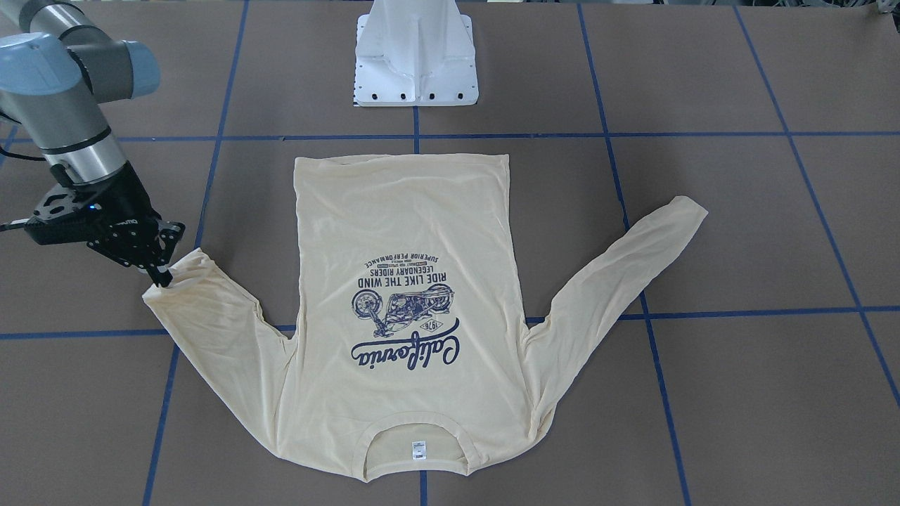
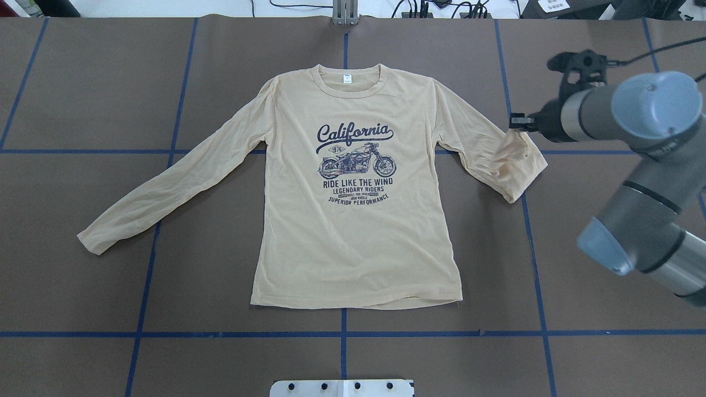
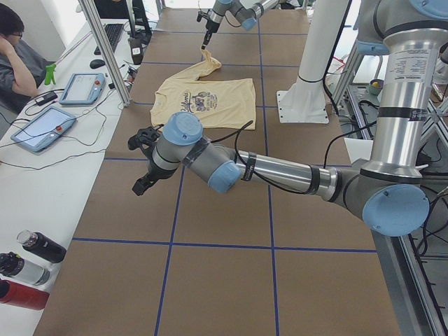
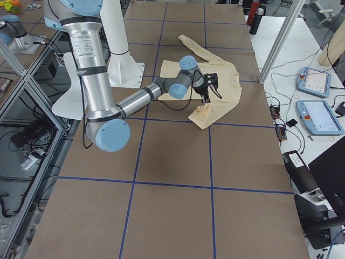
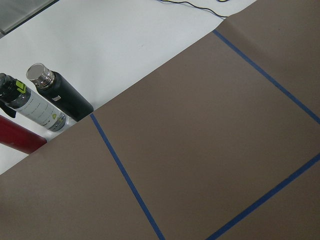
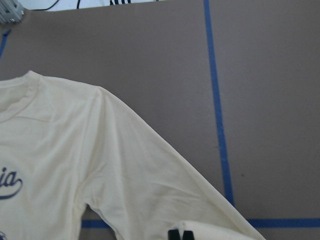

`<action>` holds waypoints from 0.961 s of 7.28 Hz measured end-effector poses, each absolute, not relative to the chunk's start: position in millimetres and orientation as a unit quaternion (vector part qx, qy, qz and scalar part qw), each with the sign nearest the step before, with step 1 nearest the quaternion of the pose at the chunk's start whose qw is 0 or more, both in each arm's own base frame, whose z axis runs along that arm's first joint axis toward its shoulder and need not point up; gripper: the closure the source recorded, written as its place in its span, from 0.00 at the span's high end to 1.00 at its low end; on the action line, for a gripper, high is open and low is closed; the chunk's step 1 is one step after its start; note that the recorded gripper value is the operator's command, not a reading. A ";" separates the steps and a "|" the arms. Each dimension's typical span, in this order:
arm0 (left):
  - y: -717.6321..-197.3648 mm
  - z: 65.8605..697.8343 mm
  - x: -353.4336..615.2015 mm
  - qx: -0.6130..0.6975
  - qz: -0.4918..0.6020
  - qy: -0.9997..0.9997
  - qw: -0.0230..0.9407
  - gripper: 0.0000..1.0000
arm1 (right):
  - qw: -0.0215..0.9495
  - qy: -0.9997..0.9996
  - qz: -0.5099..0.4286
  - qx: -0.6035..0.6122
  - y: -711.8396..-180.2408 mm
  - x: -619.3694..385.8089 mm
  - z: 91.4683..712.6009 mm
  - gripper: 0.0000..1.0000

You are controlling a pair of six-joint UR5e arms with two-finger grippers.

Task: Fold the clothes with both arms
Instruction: 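Carry the sleeve with the right gripper across the shirt body toward the left arm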

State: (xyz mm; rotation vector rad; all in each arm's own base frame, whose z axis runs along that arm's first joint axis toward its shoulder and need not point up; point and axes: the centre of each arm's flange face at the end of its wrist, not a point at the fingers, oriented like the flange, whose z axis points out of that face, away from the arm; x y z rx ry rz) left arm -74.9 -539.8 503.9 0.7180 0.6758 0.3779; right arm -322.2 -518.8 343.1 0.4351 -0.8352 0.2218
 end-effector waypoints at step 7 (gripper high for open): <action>-539.8 505.9 -75.1 0.340 0.178 0.323 0.865 1.00 | 0.862 -0.421 0.117 0.259 -621.4 -513.2 79.4 0.00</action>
